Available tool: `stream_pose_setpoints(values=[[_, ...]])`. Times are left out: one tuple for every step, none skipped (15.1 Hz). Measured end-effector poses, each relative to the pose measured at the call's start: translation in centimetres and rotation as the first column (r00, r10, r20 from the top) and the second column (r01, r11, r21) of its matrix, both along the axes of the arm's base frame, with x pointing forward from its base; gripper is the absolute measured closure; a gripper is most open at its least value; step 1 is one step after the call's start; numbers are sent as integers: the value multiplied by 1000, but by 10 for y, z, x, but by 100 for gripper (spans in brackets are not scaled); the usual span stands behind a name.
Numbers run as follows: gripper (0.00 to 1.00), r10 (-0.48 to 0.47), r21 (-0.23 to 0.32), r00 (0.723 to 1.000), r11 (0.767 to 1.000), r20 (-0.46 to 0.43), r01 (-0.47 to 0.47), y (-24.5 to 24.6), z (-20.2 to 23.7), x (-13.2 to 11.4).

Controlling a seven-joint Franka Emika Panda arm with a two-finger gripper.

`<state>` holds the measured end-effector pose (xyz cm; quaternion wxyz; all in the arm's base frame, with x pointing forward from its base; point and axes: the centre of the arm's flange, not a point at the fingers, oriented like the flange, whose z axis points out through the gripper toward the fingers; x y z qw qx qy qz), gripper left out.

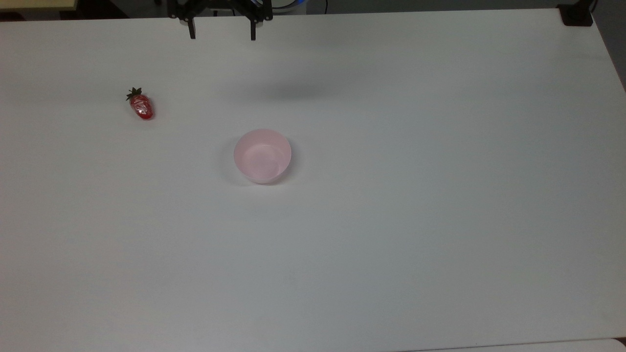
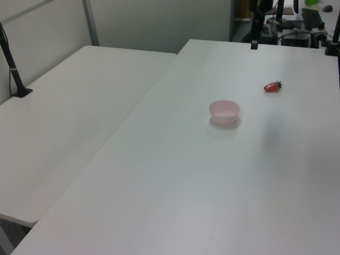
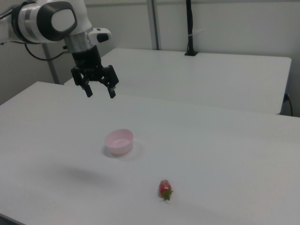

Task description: Pick up strawberry from bowl

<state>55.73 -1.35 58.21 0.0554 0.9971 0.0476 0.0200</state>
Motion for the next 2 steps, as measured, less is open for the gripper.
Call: stream_pose_setpoints(values=[[0,-16,2,1000,1000,5,16,-2,-1,2],[0,-29,3,1000,1000,9,29,-6,0,4]])
